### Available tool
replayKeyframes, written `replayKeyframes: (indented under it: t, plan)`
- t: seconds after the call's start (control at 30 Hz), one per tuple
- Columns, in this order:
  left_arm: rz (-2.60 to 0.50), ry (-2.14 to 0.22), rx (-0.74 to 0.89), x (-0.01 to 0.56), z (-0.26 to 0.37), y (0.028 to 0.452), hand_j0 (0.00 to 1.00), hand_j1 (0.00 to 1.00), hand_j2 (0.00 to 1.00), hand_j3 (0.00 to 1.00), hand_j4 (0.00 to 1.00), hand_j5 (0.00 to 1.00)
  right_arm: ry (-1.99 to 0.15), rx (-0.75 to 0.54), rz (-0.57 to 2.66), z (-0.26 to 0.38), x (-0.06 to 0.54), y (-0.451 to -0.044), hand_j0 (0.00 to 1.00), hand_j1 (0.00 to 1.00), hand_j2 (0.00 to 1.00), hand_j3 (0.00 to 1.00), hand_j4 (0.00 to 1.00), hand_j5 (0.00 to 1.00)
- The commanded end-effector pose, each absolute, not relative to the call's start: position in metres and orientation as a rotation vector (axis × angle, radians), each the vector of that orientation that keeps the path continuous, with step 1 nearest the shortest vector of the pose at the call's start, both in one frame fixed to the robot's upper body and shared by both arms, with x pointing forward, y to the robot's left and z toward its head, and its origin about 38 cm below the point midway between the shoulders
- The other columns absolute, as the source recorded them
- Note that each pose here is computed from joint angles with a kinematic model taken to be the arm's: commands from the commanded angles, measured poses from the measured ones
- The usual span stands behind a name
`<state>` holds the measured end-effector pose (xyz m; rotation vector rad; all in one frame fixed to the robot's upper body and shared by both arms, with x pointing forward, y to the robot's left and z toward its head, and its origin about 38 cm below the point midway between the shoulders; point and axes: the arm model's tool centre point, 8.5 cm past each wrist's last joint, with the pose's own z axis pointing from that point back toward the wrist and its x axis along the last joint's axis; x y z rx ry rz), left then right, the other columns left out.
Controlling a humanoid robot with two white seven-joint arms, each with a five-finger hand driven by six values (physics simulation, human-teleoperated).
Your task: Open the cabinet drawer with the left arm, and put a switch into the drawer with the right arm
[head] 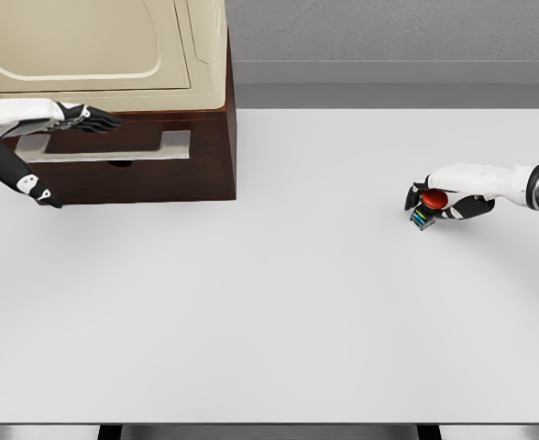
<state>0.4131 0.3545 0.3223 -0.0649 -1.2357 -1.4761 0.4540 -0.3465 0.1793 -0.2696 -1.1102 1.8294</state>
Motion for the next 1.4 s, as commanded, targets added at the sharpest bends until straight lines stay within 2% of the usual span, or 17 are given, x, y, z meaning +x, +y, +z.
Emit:
replayKeyframes:
  t: [0.0, 0.27, 0.67, 1.37]
  plan:
    - [-1.467, -1.239, -0.062, 0.415, 0.323, 0.356, 1.0, 1.0, 1.0, 1.0, 1.0, 1.0, -1.113, -0.268, 1.827, 0.18, 0.454, -0.346, 0.51, 0.51, 0.51, 0.51, 0.51, 0.51]
    - [-1.453, -1.229, -0.073, 0.426, 0.313, 0.353, 1.0, 1.0, 1.0, 1.0, 1.0, 1.0, -1.129, -0.261, 1.842, 0.182, 0.453, -0.345, 0.46, 0.46, 0.46, 0.46, 0.46, 0.46]
    - [-1.479, -1.258, -0.107, 0.428, 0.316, 0.337, 1.0, 1.0, 1.0, 1.0, 1.0, 1.0, -1.186, -0.268, 1.871, 0.198, 0.458, -0.338, 0.46, 0.46, 0.46, 0.46, 0.46, 0.46]
    - [-1.457, -1.236, -0.127, 0.425, 0.3, 0.341, 1.0, 1.0, 1.0, 1.0, 1.0, 1.0, -1.32, -0.262, 1.946, 0.227, 0.467, -0.307, 0.45, 0.45, 0.45, 0.45, 0.45, 0.45]
